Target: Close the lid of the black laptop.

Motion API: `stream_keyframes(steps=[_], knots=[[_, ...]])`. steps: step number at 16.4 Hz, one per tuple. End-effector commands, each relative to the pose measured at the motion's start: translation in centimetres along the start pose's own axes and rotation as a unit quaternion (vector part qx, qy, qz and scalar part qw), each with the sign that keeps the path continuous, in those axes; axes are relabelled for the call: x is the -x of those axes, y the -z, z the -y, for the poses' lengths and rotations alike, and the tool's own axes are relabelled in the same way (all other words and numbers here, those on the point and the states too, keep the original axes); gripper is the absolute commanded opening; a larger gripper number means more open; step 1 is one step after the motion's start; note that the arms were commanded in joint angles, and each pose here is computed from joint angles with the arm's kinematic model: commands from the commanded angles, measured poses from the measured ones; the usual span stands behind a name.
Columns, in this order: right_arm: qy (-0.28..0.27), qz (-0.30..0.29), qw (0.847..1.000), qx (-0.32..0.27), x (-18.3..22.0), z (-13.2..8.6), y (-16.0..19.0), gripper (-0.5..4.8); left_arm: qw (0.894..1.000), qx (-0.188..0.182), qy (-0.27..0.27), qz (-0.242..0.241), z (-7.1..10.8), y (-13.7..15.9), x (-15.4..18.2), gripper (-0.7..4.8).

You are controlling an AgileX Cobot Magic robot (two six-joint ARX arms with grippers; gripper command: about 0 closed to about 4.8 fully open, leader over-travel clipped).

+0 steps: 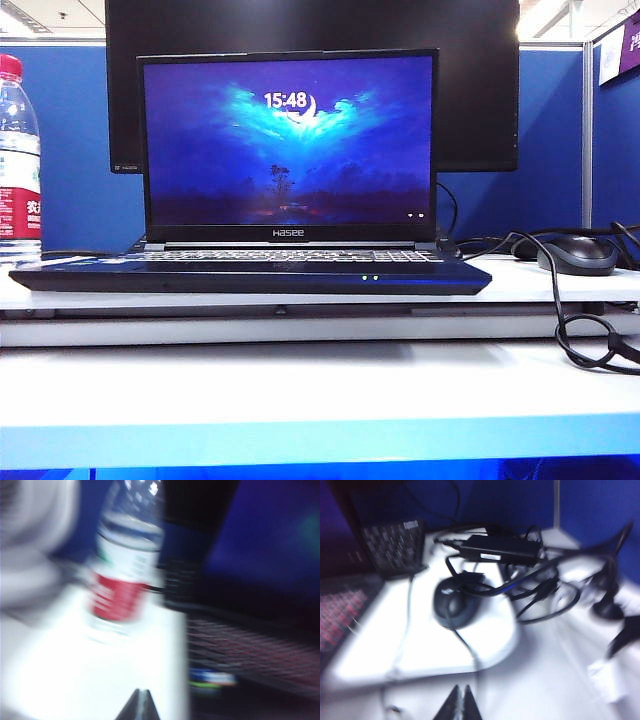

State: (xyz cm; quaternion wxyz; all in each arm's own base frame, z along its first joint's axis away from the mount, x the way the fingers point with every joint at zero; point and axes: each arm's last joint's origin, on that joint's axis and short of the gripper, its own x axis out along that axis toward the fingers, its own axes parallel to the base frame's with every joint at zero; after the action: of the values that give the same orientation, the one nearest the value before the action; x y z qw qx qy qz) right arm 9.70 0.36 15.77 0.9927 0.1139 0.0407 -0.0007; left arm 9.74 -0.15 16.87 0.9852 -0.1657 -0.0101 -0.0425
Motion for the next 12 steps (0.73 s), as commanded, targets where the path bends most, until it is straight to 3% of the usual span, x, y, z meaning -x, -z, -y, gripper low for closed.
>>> stream_keyframes(steps=[1,2,4,6,7,8,10,12], knots=[[-0.097,-0.015,0.969,-0.226,0.0,-0.6,-0.3,-0.01,0.959,0.244,0.126,-0.072,0.9,0.1,0.1,-0.02],[-0.143,-0.002,0.961,-0.236,0.1,-1.0,-0.9,-0.01,0.941,0.286,0.161,-0.083,1.2,-0.2,0.2,-0.03],[-0.238,0.064,0.944,-0.221,0.7,-1.7,-2.8,0.00,0.907,0.328,0.258,-0.064,2.1,-1.8,0.7,-0.03],[-0.289,0.165,0.918,-0.217,1.8,-2.2,-5.0,0.38,0.875,0.325,0.359,0.024,3.2,-4.6,1.9,0.06],[-0.275,0.230,0.903,-0.237,2.9,-2.4,-7.5,0.59,0.849,0.346,0.381,0.116,4.0,-7.3,3.2,0.31],[-0.273,0.265,0.893,-0.239,4.0,-2.7,-9.5,0.58,0.841,0.352,0.382,0.152,4.6,-9.4,4.1,0.32],[-0.272,0.319,0.884,-0.207,6.0,-3.5,-13.5,0.58,0.851,0.278,0.407,0.183,6.5,-13.9,6.2,0.32],[-0.287,0.351,0.880,-0.143,7.4,-4.8,-18.5,0.58,0.876,0.172,0.416,0.174,8.8,-19.1,7.7,0.32]])
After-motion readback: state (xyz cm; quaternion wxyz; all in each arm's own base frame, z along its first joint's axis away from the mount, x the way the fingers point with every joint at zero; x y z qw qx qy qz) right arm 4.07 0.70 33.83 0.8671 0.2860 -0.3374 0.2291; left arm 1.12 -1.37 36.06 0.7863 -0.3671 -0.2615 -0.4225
